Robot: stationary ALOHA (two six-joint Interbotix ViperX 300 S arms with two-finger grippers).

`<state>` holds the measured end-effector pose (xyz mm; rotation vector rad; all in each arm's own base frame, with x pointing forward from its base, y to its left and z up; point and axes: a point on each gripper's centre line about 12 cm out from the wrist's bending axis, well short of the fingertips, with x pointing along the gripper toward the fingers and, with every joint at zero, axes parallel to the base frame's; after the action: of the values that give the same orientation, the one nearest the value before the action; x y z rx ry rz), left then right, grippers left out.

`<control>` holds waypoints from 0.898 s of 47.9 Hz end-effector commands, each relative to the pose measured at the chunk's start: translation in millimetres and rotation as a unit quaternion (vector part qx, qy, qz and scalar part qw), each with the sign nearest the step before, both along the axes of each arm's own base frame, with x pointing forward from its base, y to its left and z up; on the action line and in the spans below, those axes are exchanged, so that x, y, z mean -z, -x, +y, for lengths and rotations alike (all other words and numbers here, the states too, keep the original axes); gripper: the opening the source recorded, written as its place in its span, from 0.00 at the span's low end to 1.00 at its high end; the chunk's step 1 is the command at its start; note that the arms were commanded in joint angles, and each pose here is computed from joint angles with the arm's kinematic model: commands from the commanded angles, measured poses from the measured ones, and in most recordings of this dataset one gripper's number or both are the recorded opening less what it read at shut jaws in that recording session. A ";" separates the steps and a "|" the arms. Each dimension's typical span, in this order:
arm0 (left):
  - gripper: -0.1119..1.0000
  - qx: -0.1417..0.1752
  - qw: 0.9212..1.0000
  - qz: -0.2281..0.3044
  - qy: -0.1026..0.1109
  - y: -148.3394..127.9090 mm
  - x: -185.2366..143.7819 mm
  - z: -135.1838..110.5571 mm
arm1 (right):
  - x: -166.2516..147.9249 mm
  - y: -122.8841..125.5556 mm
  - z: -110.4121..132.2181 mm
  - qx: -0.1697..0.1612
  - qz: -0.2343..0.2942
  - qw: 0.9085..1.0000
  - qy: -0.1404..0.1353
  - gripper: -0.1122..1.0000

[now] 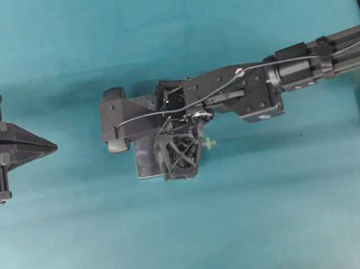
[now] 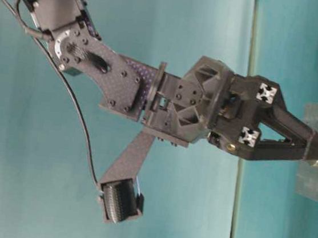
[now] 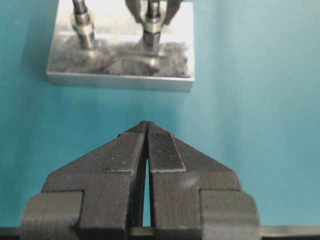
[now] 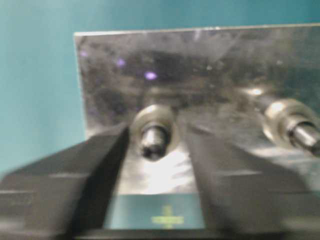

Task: Insert the washer onto the shaft.

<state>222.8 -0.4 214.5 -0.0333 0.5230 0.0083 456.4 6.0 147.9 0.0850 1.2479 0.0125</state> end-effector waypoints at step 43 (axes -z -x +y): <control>0.10 0.000 1.000 -0.018 -0.001 3.9 -6.1 0.0 | -25.8 -13.3 24.8 -0.002 -0.024 0.999 -0.046 0.65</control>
<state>216.3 -0.4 215.4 -0.0333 0.5062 0.0080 463.5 13.8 150.8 0.1468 1.2572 0.0336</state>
